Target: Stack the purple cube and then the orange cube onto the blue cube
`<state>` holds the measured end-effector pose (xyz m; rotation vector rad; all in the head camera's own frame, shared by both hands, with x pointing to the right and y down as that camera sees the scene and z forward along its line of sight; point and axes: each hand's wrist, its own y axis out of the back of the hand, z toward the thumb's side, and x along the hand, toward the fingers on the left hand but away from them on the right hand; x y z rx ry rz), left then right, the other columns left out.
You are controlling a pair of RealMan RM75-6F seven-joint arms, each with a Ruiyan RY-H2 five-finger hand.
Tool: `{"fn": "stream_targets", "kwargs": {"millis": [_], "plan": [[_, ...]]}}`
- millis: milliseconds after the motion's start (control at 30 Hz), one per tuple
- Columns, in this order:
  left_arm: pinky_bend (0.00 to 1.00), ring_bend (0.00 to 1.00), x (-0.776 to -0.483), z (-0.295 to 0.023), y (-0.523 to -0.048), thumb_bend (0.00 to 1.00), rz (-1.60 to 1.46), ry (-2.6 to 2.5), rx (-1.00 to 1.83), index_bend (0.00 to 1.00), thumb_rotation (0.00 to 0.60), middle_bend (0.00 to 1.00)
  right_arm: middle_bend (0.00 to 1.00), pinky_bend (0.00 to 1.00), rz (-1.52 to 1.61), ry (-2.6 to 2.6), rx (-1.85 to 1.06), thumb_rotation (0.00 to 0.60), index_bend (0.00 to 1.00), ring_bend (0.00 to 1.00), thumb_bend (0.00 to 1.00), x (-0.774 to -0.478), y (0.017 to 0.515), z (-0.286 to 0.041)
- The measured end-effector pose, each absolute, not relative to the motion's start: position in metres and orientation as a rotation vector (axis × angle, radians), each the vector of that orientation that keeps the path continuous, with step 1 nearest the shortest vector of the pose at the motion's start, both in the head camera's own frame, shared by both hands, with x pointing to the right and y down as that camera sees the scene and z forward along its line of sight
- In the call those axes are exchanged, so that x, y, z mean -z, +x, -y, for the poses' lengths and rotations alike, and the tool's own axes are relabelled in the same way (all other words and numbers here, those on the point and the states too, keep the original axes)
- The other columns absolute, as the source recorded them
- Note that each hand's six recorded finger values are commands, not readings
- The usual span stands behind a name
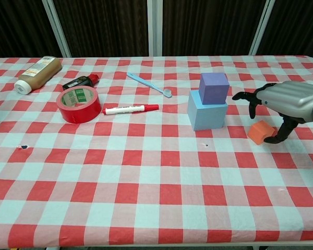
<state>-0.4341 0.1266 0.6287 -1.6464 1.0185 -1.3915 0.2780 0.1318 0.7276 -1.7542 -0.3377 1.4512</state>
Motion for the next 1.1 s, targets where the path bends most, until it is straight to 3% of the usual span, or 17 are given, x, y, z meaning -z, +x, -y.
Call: {"fn": "stream_targets", "kwargs": {"millis": [667, 1100], "plan": [[0.23, 0.09, -0.628, -0.127, -0.435, 0.31, -1.026, -1.651, 1.390, 0.17, 0.600, 0.11, 0.44, 0.07, 0.364, -1.762, -1.464, 0.600, 0.08, 0.18, 0.18, -0.729, 0.280, -0.135], [0.23, 0.09, -0.628, -0.126, -0.435, 0.31, -1.031, -1.656, 1.386, 0.17, 0.600, 0.11, 0.47, 0.07, 0.473, -1.715, -1.431, 0.600, 0.09, 0.21, 0.18, -0.699, 0.282, -0.118]]}}
